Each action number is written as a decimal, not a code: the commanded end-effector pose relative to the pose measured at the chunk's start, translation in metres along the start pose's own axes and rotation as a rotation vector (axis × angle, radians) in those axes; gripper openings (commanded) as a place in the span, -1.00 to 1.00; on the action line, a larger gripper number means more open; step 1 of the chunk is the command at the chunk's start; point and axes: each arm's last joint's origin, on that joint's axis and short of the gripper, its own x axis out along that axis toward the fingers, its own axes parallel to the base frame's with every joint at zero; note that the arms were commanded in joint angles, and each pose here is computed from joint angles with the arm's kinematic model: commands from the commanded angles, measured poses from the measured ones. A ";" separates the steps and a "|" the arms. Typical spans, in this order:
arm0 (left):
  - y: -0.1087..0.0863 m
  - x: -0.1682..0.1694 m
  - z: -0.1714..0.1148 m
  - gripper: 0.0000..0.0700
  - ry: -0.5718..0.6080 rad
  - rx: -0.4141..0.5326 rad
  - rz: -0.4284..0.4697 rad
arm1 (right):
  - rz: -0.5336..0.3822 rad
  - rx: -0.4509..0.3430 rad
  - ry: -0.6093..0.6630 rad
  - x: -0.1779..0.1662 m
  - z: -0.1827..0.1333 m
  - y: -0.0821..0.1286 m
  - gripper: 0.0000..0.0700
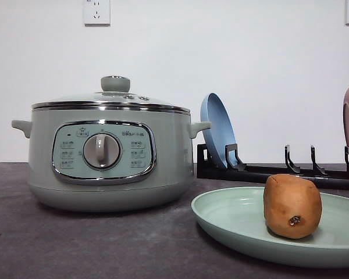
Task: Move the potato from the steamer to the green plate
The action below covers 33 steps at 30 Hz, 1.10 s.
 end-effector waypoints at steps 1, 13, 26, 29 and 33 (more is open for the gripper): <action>-0.001 0.002 -0.007 -1.00 0.023 -0.002 0.001 | -0.001 -0.002 -0.007 0.000 -0.001 0.000 -1.00; -0.001 0.002 -0.007 -1.00 0.023 -0.002 0.001 | -0.001 -0.002 -0.007 0.000 0.000 0.000 -1.00; -0.001 0.002 -0.007 -1.00 0.023 -0.002 0.001 | -0.001 -0.002 -0.007 0.000 0.000 0.000 -1.00; -0.001 0.002 -0.007 -1.00 0.023 -0.001 0.001 | -0.001 -0.002 -0.007 0.000 -0.001 0.000 -1.00; -0.001 0.002 -0.007 -1.00 0.023 -0.002 0.001 | -0.001 -0.002 -0.007 0.000 0.000 0.000 -1.00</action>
